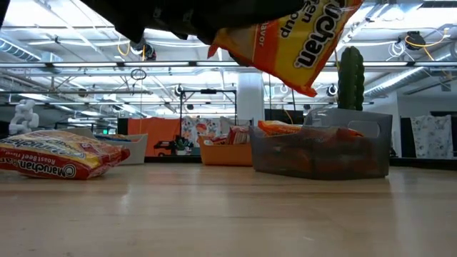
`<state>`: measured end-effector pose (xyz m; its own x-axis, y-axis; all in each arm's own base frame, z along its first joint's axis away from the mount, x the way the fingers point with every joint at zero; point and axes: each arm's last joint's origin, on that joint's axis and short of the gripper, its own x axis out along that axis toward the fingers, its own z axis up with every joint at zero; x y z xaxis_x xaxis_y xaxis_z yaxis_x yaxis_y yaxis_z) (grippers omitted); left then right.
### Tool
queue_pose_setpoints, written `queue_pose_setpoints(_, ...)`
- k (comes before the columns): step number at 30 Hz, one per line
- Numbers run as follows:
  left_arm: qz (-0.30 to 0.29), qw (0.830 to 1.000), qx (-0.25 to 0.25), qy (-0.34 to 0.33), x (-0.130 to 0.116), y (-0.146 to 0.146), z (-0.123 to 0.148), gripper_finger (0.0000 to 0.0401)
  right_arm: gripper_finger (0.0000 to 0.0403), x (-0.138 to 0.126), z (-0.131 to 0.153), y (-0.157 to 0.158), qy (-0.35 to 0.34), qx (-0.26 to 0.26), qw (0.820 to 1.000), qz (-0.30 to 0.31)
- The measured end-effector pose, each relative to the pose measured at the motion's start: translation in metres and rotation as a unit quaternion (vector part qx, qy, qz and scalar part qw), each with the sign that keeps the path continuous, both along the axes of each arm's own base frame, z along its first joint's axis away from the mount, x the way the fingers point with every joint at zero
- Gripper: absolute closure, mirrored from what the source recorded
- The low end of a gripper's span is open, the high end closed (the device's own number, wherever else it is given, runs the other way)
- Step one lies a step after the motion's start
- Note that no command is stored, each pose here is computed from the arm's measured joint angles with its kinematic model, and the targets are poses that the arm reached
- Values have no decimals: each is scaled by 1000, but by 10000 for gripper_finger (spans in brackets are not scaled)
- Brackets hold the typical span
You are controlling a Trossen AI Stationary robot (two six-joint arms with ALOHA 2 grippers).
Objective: Sort Maruchan noodles
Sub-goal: Put the orange noodle pack into the black bin
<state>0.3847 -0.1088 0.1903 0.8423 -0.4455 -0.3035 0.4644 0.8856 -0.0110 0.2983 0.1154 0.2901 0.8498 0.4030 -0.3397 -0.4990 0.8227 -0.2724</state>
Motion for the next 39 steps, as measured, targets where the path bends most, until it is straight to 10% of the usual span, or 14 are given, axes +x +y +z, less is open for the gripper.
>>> queue_pose_setpoints(20,136,989,23,62,-37,20,55,267,265,-47,37,-15,-35,32,969,-244)
queue_pose_setpoints(39,359,931,49,-34,-76,16,105,259,175,-54,1,-34,-109,98,949,-279)
